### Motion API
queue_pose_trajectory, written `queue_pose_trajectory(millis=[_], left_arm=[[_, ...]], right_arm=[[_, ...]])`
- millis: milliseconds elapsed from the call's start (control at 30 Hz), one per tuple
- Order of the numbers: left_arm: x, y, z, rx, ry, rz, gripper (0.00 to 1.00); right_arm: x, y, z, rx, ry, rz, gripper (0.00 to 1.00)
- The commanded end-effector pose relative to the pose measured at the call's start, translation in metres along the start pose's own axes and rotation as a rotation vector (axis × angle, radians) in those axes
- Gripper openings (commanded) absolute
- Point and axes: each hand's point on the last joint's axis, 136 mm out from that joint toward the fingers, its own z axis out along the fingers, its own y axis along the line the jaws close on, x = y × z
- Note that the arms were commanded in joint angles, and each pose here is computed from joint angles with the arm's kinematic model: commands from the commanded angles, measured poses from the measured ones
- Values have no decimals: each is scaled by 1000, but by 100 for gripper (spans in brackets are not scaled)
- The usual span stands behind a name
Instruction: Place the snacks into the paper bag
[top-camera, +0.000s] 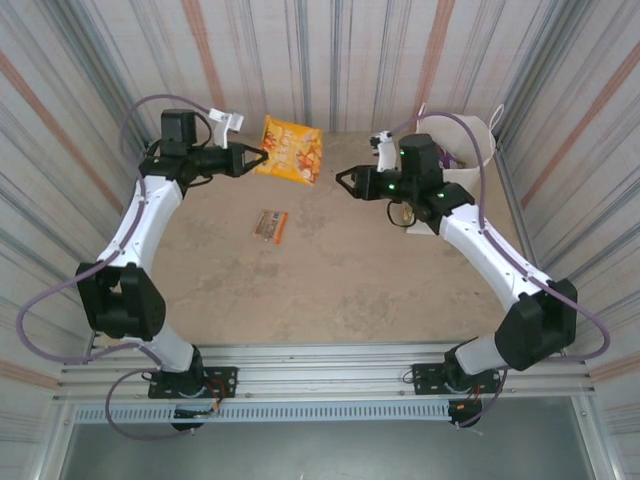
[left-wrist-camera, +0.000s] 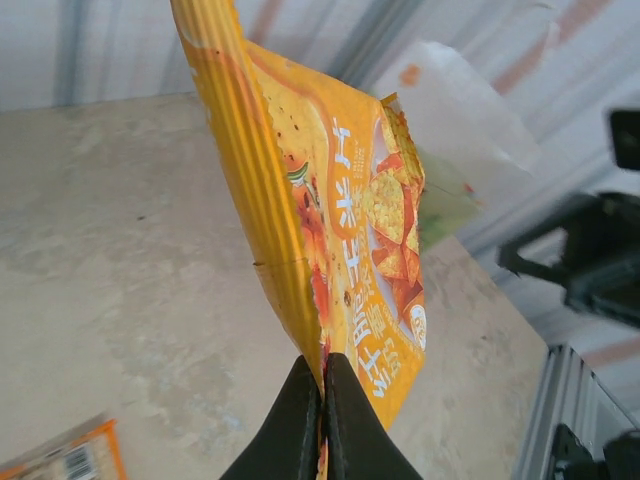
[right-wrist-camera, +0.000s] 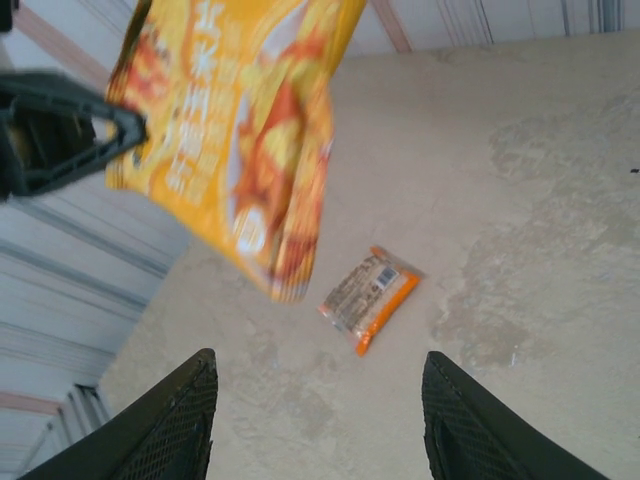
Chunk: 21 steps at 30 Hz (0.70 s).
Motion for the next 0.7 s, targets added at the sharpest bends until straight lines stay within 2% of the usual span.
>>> queue_pose_trajectory(millis=[0, 100, 433, 667], left_arm=[[-1, -35, -6, 121, -48, 107, 0], [-1, -52, -4, 190, -86, 106, 0], [3, -88, 6, 295, -93, 123, 0], [-4, -96, 10, 339, -131, 88, 0]], right_arm=[[-7, 16, -10, -141, -38, 64, 56], [-12, 24, -11, -211, -68, 78, 57], [-27, 38, -9, -336, -131, 108, 57], [-27, 45, -12, -385, -151, 105, 42]])
